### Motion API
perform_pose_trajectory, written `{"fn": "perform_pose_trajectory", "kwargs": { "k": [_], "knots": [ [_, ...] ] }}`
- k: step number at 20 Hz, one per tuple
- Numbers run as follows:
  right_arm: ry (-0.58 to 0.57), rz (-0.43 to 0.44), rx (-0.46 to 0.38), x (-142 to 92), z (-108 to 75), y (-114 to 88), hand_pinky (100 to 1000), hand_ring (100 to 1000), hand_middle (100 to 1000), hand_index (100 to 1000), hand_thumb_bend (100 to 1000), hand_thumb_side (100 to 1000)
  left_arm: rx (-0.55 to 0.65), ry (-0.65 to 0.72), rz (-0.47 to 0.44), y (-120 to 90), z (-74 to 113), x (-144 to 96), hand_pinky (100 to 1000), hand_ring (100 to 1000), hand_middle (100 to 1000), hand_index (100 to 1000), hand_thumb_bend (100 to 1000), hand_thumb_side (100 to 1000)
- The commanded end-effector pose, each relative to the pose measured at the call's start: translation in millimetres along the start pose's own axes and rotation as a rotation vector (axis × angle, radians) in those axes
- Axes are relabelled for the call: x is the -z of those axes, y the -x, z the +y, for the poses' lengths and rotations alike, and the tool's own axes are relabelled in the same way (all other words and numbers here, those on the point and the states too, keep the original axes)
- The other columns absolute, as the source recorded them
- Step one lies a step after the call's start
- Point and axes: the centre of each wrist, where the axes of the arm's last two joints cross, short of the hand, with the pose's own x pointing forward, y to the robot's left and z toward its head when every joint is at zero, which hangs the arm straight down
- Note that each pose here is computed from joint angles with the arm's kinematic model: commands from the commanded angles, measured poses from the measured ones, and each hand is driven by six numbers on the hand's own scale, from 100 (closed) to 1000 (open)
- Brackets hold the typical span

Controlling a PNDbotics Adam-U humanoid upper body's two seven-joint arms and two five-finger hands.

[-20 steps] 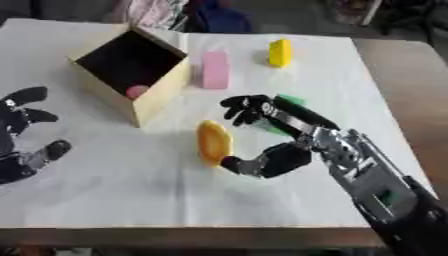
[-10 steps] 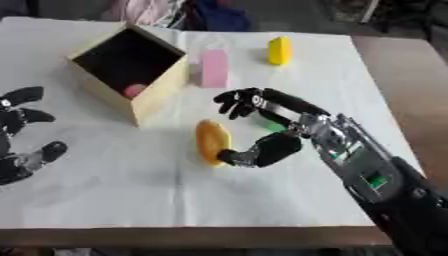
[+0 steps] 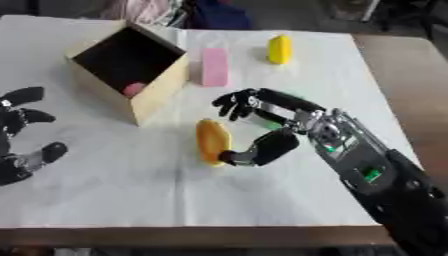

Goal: Pick up objects on the table and place them in the box.

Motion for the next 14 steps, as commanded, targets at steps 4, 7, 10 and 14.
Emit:
{"fn": "perform_pose_trajectory", "kwargs": {
  "k": [4,7,10,14],
  "knots": [
    [-0.02,0.003,-0.07,2,-13.8,-2,792,753,761,907,425,314,0.017,0.006,-0.035,-8,5.0,3,776,639,842,805,793,357],
    [-0.035,-0.008,-0.09,7,-15.8,-4,790,750,759,905,418,309,0.017,0.009,-0.036,-8,4.6,4,776,640,843,805,792,358],
    [-0.049,-0.011,-0.11,13,-17.0,-6,785,746,755,902,414,305,0.016,0.011,-0.036,-8,4.3,4,776,640,843,805,792,358],
    [-0.069,-0.011,-0.137,20,-17.0,-6,780,742,751,901,409,299,0.015,0.012,-0.037,-9,4.1,4,776,640,843,805,791,358]
  ]
}}
